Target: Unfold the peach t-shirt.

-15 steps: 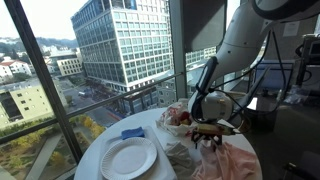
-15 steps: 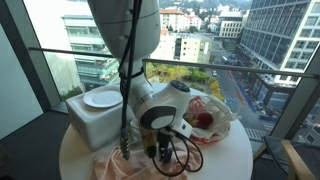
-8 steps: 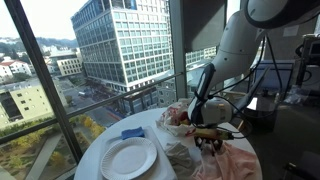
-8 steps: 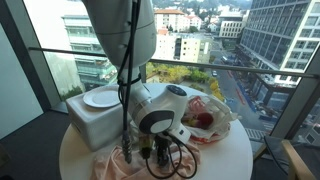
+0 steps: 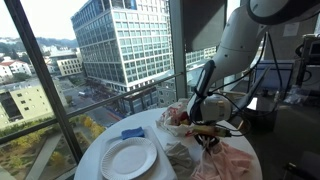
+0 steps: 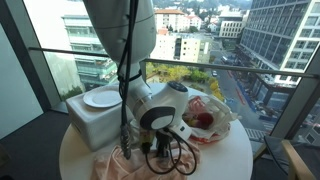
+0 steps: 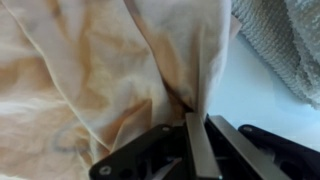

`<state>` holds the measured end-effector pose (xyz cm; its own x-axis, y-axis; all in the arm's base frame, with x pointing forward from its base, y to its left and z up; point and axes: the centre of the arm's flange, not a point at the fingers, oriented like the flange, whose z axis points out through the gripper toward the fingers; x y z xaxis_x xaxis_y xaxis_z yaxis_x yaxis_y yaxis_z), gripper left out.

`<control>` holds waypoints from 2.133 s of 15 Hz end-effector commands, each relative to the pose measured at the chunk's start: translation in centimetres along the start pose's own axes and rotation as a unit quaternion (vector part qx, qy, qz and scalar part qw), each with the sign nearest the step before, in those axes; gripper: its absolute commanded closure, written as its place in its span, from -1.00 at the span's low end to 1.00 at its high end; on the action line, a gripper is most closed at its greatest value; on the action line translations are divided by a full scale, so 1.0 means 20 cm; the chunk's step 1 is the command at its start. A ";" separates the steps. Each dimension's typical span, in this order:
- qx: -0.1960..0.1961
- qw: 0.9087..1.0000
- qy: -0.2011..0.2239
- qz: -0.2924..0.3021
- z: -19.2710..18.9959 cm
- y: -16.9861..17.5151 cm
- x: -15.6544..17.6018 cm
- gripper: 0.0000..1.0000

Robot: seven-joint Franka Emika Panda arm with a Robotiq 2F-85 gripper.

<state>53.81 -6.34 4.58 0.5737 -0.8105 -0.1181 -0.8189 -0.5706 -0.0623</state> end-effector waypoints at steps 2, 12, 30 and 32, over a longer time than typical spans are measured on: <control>0.065 0.997 0.022 0.024 -0.26 -0.03 0.04 0.94; 0.105 0.994 -0.007 0.030 -0.26 -0.11 0.01 0.11; -0.018 0.995 0.015 0.095 -0.05 0.36 0.13 -1.00; -0.031 0.995 0.020 0.092 -0.04 0.35 0.12 -1.00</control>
<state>48.45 -12.90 4.97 0.4139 -0.9019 -0.1234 -0.9097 -0.4150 -0.0178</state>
